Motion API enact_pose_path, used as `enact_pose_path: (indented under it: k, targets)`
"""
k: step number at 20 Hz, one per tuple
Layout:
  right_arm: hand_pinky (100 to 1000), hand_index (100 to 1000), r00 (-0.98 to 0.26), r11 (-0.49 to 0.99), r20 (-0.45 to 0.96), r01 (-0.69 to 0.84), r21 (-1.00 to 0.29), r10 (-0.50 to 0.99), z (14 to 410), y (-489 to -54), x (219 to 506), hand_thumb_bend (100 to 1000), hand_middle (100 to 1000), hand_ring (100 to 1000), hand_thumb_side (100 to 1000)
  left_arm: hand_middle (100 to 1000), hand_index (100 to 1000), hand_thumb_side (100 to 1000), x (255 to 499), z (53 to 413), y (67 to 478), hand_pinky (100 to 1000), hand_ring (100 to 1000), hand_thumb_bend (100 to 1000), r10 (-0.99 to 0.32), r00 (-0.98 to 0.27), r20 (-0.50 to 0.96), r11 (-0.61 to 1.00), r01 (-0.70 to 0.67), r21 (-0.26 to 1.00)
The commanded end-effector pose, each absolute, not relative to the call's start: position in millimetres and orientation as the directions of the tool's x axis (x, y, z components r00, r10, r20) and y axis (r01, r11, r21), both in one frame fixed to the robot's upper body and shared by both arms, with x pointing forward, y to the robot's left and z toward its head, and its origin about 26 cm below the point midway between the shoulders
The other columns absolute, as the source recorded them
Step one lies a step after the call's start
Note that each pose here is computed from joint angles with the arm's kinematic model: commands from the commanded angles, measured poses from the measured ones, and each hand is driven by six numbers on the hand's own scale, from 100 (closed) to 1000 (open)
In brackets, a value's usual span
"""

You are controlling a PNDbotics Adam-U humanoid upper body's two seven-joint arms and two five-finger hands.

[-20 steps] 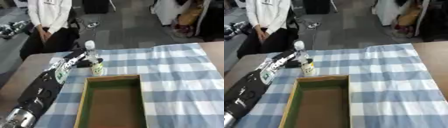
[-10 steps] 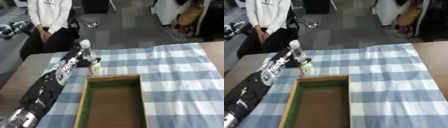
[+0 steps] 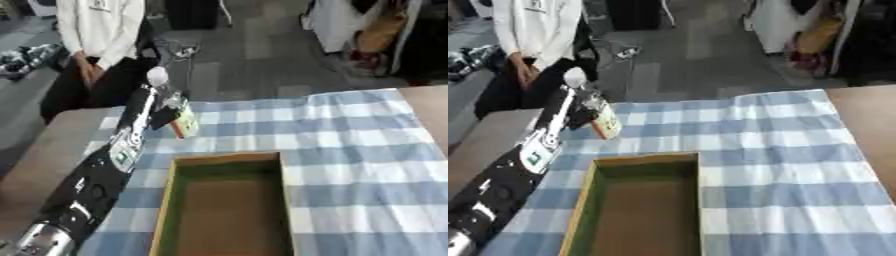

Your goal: Pick up objects on the table and place them in the box.

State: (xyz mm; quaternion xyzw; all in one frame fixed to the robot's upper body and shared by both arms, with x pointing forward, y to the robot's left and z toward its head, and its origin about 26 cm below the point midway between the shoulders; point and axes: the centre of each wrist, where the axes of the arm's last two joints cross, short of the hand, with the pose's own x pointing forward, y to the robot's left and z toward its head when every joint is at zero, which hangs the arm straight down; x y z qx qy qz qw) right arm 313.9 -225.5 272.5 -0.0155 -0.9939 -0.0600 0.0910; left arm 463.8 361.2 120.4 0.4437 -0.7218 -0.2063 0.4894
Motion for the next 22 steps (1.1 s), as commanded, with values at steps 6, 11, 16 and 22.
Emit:
enact_pose_path:
  k: [6,11,16,22]
  targets:
    - [406,643,-0.988,0.994,0.154,0.043,0.099,0.027,280,-228,310,100,559,495,845,100,295,723,455,181,364,100,100,100,-0.83,-0.321,0.457,0.557,-0.522,0.646]
    - [405,644,-0.987,0.995,0.158,0.05,0.091,0.036,279,-229,310,100,559,494,845,100,290,715,437,216,357,100,100,100,-0.786,-0.445,0.429,0.617,-0.525,0.586]
    - [404,644,-0.985,0.995,0.165,0.06,0.08,0.046,277,-231,310,100,559,494,845,100,281,712,414,246,344,100,100,100,-0.748,-0.544,0.38,0.65,-0.483,0.587]
    - [404,645,-0.983,0.995,0.172,0.072,0.069,0.059,275,-234,310,100,559,494,844,100,273,713,380,271,327,100,100,100,-0.715,-0.624,0.317,0.644,-0.409,0.647]
